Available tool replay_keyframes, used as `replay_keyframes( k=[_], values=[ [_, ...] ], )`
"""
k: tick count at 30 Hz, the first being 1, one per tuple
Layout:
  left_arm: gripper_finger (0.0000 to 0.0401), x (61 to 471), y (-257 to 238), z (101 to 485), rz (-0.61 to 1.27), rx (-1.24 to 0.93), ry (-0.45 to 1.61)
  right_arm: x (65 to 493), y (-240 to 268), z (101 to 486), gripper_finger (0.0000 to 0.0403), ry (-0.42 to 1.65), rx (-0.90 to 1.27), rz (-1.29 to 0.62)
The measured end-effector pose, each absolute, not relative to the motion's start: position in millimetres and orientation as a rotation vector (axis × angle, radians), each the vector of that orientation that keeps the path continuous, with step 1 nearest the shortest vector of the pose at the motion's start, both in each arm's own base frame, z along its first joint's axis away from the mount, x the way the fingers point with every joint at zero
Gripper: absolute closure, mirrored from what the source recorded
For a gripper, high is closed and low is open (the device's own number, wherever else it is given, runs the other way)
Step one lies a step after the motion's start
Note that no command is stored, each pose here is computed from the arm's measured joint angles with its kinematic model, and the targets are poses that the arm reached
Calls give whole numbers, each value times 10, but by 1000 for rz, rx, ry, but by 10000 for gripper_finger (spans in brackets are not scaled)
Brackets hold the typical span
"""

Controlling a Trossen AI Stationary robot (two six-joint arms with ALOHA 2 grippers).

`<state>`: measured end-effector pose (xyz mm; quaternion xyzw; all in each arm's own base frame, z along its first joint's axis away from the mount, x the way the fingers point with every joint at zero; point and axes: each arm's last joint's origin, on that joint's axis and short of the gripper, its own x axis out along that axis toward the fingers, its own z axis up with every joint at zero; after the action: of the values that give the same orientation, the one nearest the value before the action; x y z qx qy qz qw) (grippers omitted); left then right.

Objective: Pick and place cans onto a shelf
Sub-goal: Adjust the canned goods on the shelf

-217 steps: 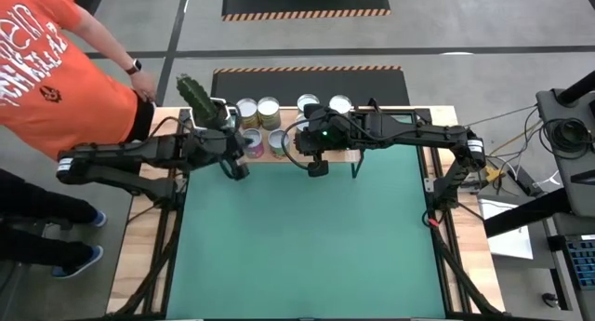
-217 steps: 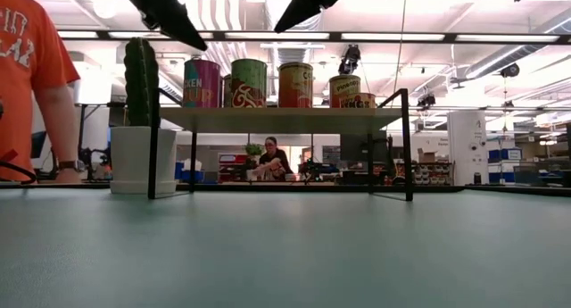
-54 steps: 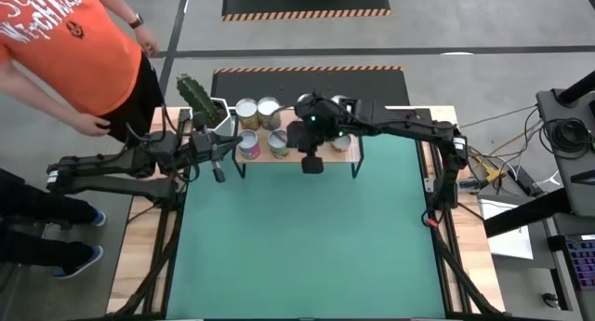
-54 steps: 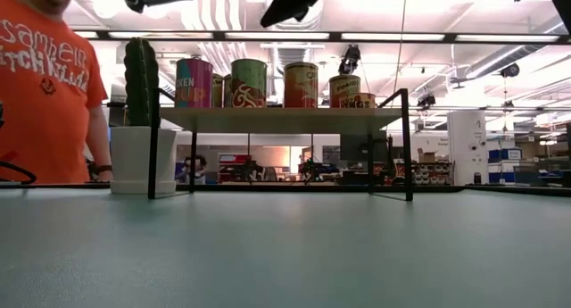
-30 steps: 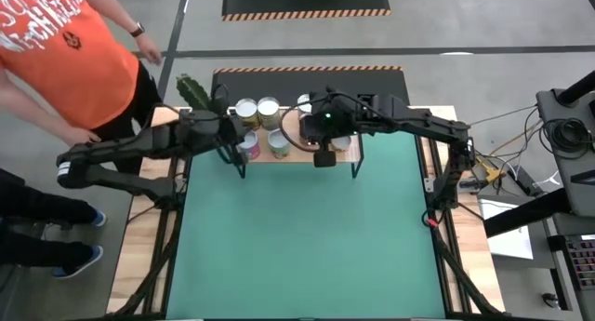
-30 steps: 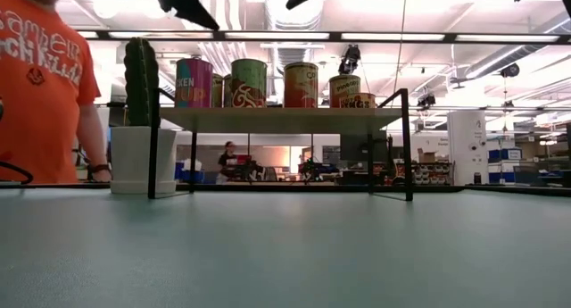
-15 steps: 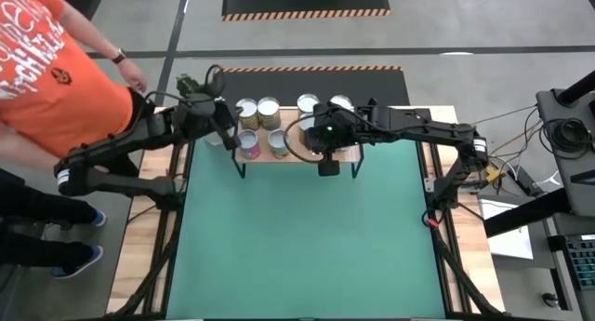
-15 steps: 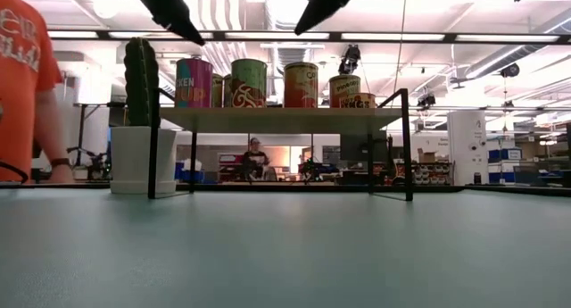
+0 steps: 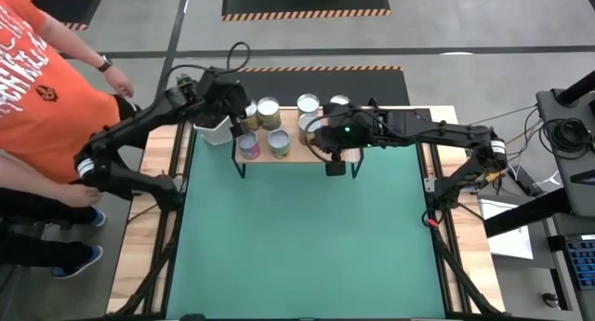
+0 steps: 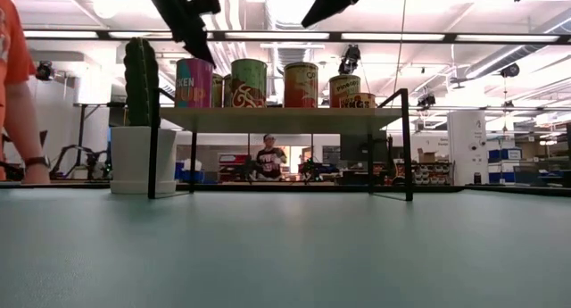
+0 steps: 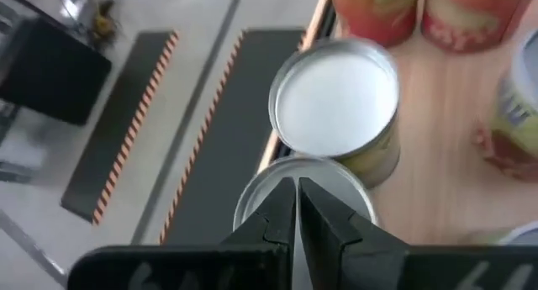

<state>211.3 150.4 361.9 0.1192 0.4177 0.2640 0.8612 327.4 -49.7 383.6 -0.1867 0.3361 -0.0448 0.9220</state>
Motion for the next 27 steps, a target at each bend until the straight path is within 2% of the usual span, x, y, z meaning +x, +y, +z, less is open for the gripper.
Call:
replay_keyframes(
  k=[8,14,22,27],
  values=[
    [401,2171,1567,3621,554,240,903,3220,-489,3883,394,676,-373,-99],
    [401,2277,1602,3753,510,249,702,3224,-490,3879,394,676,-373,-99],
    [401,2439,1714,3540,492,204,775,3248,-492,3861,394,677,-360,-103],
    [401,2345,1587,3743,495,159,678,3230,-489,3884,394,667,-359,-105]
  ],
)
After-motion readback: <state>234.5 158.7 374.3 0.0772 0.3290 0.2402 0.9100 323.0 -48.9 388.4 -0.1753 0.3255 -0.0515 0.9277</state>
